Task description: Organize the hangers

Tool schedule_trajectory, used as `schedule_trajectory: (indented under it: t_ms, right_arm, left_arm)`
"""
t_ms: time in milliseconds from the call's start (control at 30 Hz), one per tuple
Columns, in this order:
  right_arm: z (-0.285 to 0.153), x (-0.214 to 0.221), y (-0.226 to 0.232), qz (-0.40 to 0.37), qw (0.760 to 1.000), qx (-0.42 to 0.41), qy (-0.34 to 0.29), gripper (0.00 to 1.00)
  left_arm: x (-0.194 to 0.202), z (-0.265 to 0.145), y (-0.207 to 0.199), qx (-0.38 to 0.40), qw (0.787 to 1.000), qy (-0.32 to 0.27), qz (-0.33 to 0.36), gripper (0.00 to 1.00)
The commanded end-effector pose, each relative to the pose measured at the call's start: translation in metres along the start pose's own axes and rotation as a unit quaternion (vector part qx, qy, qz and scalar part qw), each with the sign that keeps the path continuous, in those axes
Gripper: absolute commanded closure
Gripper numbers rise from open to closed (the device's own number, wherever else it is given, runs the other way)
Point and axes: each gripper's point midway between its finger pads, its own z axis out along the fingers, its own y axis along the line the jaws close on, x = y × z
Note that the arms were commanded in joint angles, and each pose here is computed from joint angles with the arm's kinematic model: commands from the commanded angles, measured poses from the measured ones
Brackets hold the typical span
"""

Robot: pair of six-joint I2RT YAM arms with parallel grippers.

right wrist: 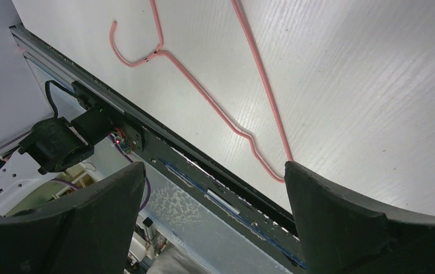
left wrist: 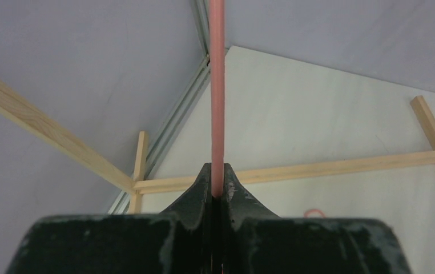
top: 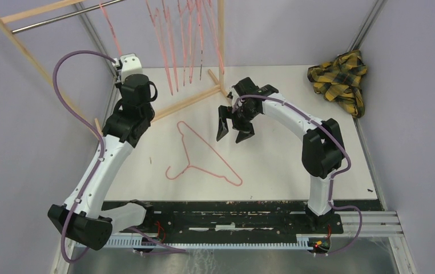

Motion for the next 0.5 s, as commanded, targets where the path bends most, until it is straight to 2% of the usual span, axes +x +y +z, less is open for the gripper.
schedule_trajectory:
  t_ms: [0, 167, 467]
  right_arm:
    - [-0.002, -0.013, 0.005, -0.012, 1.000, -0.008, -0.013, 0.00]
    - [0.001, -0.013, 0.005, -0.008, 1.000, -0.014, -0.009, 0.00]
    - [-0.003, -0.012, 0.003, -0.004, 1.000, -0.019, -0.013, 0.00]
  left_arm:
    - [-0.035, -0.012, 0.016, -0.018, 0.998, -0.061, -0.025, 0.97]
    - [-0.040, -0.005, 0.005, -0.011, 0.998, -0.051, -0.019, 0.97]
    - [-0.027, 0.018, -0.031, 0.018, 1.000, -0.013, -0.004, 0.97]
